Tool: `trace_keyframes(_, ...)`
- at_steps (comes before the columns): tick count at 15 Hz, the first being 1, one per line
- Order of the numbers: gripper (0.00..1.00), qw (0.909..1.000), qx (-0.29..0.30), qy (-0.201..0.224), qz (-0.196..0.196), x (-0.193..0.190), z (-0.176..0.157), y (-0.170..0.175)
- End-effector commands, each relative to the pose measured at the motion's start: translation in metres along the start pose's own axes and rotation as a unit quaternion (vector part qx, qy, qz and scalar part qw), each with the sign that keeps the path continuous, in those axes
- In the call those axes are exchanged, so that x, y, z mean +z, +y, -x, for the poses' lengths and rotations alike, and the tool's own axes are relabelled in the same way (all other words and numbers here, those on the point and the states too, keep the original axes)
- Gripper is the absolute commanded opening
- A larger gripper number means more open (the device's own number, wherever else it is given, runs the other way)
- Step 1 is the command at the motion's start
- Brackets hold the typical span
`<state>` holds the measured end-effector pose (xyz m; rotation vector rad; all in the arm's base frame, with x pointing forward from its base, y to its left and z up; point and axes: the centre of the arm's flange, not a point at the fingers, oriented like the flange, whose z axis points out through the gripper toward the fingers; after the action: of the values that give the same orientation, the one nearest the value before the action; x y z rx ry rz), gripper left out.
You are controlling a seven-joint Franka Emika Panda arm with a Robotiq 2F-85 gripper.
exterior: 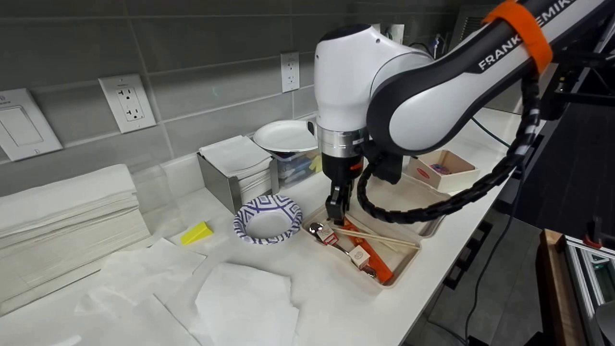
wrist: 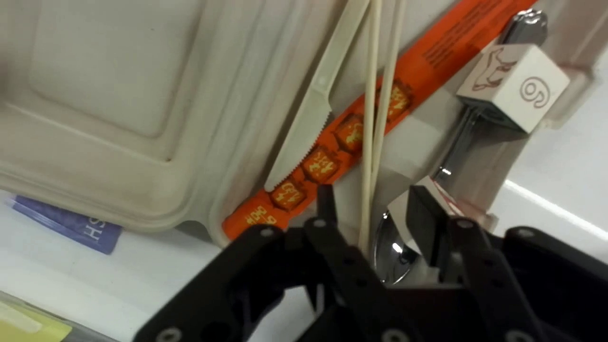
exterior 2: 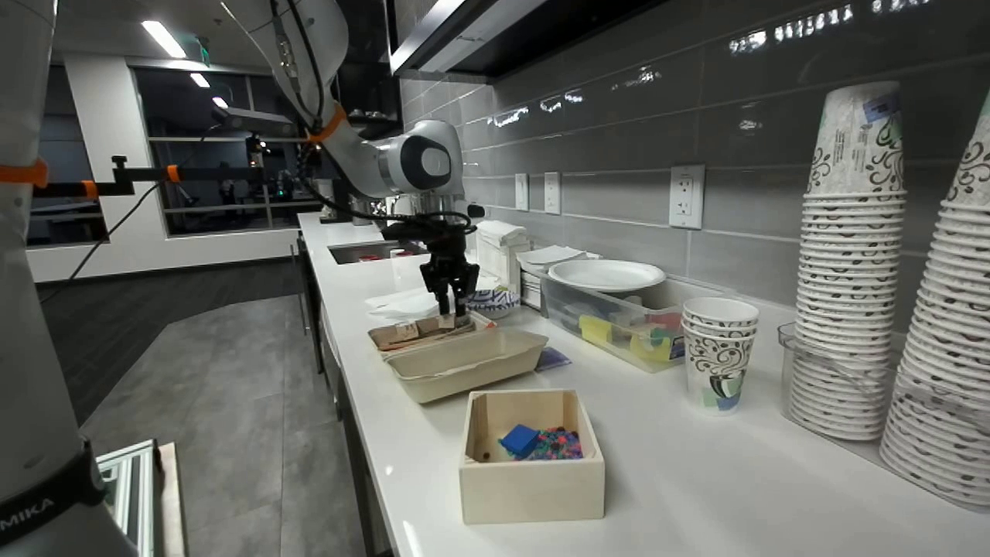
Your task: Put the wooden stirrers on the left side of the food pack.
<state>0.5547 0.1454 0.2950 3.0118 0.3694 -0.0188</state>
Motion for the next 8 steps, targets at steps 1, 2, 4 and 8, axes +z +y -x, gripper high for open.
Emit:
trace_keyframes(1,0.77,0.9995,-0.018,-0.017,0.021,-0.036,0.011,0.021)
trace_keyframes(2,0.83,0.9994,-0.012,-0.015,0.027,-0.045,0.015,0.030)
trace_keyframes(4,0.98,0.9988,0.044,-0.018,0.016,-0.065,0.020,0.055)
trace_keyframes(8,1.00,0.9949,0.098,-0.023,0.014,-0.092,0.048,0.110)
